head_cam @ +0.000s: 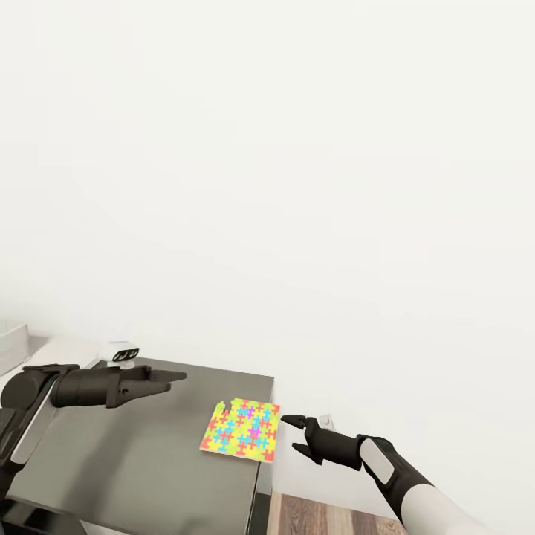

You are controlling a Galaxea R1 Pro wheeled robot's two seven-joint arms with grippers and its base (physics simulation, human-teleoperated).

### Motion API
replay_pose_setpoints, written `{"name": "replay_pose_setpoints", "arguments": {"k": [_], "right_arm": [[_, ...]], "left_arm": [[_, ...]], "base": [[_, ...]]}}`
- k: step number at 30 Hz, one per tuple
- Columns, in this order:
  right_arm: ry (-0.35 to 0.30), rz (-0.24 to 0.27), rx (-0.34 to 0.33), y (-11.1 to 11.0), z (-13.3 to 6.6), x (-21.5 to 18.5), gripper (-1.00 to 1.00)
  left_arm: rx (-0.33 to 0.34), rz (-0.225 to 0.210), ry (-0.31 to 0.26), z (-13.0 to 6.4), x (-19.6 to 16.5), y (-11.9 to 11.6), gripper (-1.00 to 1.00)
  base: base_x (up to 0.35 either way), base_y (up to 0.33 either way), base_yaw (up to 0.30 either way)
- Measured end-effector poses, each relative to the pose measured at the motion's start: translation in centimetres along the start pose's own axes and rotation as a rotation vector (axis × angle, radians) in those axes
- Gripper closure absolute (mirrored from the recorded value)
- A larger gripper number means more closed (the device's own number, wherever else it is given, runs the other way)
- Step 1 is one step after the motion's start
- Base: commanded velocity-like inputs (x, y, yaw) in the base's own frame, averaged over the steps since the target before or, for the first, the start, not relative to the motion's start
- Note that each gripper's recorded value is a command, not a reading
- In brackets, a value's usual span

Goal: Put all the toys in the child's room - the three board games (two on the bed and one on the table), the two jigsaw puzzles on the table, and the tennis ball on the table - inside the toy box on the table in the child's room.

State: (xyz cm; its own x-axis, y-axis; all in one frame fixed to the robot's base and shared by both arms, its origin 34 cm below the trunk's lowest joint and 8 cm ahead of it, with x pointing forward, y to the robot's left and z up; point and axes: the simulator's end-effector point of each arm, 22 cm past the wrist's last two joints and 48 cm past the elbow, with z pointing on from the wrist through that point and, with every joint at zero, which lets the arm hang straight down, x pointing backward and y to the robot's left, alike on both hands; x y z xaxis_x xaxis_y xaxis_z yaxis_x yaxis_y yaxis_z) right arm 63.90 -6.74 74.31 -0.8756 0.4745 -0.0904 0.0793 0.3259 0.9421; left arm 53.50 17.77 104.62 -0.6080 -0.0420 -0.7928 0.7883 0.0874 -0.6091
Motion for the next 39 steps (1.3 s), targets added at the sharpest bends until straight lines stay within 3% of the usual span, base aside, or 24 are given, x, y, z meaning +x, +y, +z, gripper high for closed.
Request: {"name": "replay_pose_setpoints", "arguments": {"k": [39], "right_arm": [[0.001, 0.0, -0.001, 0.03, 0.04, 0.04, -1.0]], "left_arm": [[0.003, -0.001, 0.0, -0.04, 0.19, -0.03, -1.0]], "base": [[0.0, 0.058, 0.0]]}}
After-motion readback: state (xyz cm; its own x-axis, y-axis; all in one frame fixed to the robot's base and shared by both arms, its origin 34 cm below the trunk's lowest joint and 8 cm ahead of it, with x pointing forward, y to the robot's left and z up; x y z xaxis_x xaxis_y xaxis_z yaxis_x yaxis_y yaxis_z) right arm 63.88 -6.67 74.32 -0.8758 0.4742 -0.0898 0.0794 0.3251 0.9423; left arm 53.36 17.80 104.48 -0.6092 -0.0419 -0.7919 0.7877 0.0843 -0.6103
